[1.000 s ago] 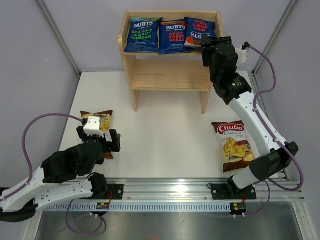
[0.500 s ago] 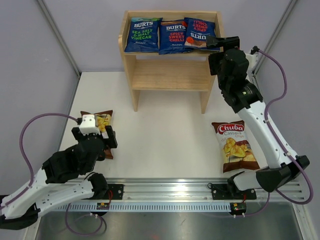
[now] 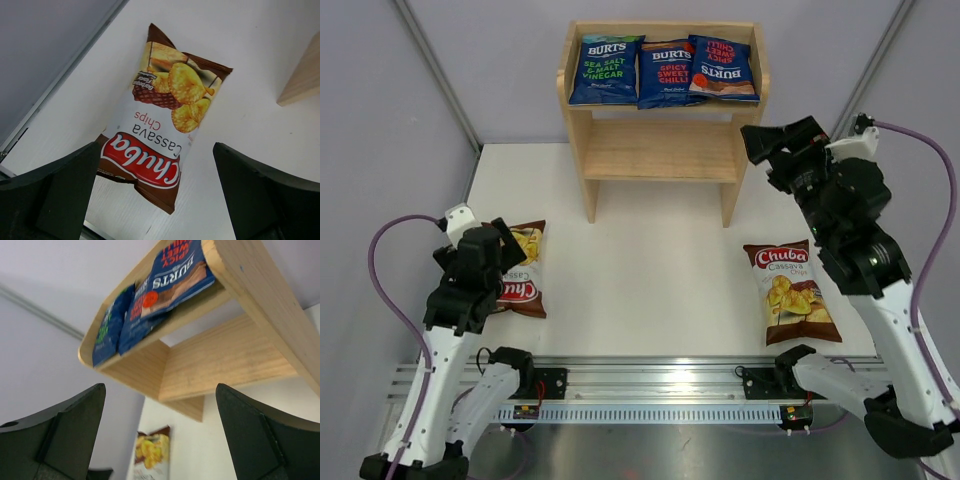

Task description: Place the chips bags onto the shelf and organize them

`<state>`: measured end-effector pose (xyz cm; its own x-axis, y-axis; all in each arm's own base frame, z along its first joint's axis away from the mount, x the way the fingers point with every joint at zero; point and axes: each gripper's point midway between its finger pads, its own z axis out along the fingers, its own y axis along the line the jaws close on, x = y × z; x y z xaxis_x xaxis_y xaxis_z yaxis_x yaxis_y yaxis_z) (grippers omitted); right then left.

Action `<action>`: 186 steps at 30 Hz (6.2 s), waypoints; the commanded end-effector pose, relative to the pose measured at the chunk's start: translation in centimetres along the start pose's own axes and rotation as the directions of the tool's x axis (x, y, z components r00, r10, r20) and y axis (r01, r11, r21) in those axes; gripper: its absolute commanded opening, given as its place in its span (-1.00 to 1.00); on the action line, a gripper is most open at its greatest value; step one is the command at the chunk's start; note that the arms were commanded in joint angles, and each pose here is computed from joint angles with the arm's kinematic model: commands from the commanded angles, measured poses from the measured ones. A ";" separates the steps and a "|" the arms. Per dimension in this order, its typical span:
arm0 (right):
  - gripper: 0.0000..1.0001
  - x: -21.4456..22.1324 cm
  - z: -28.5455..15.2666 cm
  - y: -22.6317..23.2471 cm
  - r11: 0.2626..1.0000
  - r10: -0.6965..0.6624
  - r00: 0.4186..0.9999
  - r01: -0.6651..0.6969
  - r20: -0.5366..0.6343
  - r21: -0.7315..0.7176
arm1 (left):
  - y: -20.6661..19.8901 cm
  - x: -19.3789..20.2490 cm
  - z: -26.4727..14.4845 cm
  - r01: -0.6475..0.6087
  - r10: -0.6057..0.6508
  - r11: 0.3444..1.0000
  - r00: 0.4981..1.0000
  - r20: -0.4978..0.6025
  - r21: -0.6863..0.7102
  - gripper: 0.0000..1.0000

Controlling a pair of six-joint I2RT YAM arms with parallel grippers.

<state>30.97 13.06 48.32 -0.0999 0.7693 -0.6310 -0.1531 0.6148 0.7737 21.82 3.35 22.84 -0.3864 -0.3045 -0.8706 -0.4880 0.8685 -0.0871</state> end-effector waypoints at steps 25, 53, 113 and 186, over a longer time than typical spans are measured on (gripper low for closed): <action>0.99 15.4 -18.9 -5.2 0.767 -0.410 0.818 0.070 -0.403 -0.638 | 5.9 5.1 11.5 0.112 -0.155 0.986 0.887 -0.434 -0.124 0.98; 0.99 16.8 -21.7 -3.7 0.676 -0.357 0.804 -0.130 -0.476 -0.726 | -2.3 9.0 12.8 0.689 -0.551 0.707 0.679 -0.486 0.160 0.90; 0.99 27.3 -13.2 -9.4 0.813 -0.155 0.651 -0.343 -0.743 -0.471 | -0.7 3.7 8.2 0.876 -0.884 0.370 0.435 -0.172 0.309 -1.00; -1.00 33.8 -13.7 8.7 0.494 -0.235 0.945 -0.086 -0.228 -0.865 | -9.7 -7.5 -5.2 0.761 -0.725 0.062 0.479 -0.495 0.645 0.98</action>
<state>13.73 43.75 29.56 -0.3457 0.4743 -0.8096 -0.8839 0.1250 0.4507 25.47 -4.71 31.55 -0.2381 -0.9709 0.0273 0.1371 -0.0614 -0.9886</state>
